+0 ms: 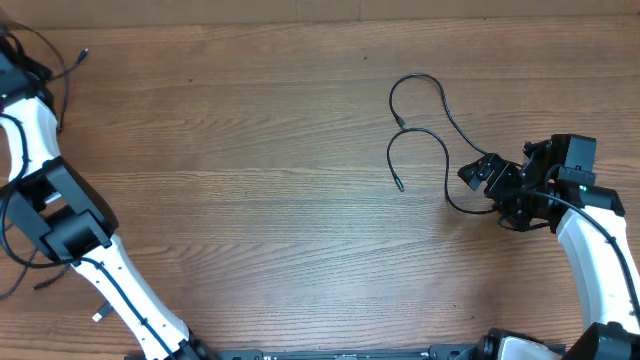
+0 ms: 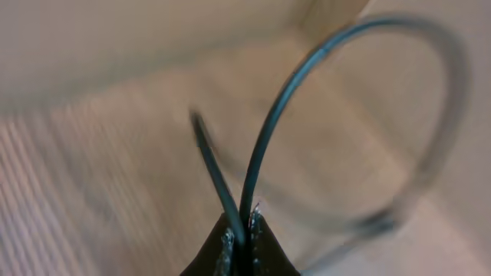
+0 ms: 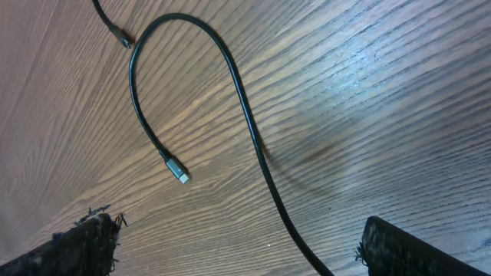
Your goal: Untangle cables
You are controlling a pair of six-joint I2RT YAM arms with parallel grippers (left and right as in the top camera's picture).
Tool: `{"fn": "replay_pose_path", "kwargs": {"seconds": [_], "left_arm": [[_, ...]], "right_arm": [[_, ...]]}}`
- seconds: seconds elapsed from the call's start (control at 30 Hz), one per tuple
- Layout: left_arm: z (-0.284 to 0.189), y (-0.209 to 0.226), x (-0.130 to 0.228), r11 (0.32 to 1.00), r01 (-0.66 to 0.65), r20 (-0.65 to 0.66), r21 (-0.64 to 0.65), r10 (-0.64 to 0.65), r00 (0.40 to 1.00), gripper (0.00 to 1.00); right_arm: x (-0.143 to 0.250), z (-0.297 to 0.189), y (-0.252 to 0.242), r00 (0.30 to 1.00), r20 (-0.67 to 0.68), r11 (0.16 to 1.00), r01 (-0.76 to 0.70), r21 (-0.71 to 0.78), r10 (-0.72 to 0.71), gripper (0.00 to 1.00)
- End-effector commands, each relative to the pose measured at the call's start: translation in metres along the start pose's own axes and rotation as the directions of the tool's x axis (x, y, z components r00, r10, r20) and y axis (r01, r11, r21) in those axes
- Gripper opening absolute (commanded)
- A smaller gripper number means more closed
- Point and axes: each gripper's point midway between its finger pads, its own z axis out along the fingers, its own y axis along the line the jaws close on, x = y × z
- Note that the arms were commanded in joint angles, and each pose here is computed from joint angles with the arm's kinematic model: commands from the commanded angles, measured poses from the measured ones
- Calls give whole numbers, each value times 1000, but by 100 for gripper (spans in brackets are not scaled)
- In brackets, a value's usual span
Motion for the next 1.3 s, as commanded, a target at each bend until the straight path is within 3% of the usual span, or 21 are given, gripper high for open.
{"fn": "replay_pose_path", "kwargs": {"seconds": [0.0,0.07,0.1,0.13,0.33,0.43,0.53,0.77,0.93,1.07,1.2,1.27], "left_arm": [[22,24,55,995,-43,-124,-85,32,992,34],[20,30,66,993,-58,-169,-105,40,985,72],[18,31,67,992,-63,-180,-111,42,983,96],[17,32,67,991,-66,-187,-115,44,981,100],[-13,22,33,992,-59,-168,-111,40,985,100],[-39,1,4,999,-35,-151,-30,30,988,100],[-74,-21,-31,998,-14,-120,58,21,993,100],[-172,-37,-106,992,6,-3,127,-5,1000,100],[-237,-57,-121,969,10,-21,247,-5,1000,100],[-298,-96,-109,875,20,-123,483,45,991,100],[-360,-139,-74,683,92,-276,725,166,947,100],[-393,-157,-39,577,164,-380,800,277,882,100]], "right_arm": [[-10,-8,10,999,38,999,35,-15,-34,100],[-10,-8,10,999,38,999,35,-15,-34,100],[-10,-8,10,999,38,999,35,-15,-34,100],[-10,-8,10,999,38,999,35,-15,-34,100],[-10,-8,10,999,38,999,35,-15,-34,100],[-10,-8,10,999,38,999,35,-15,-34,100],[-10,-8,10,999,38,999,35,-15,-34,100],[-10,-8,10,999,38,999,35,-15,-34,100],[-10,-8,10,999,38,999,35,-15,-34,100],[-10,-8,10,999,38,999,35,-15,-34,100],[-10,-8,10,999,38,999,35,-15,-34,100],[-10,-8,10,999,38,999,35,-15,-34,100]]}}
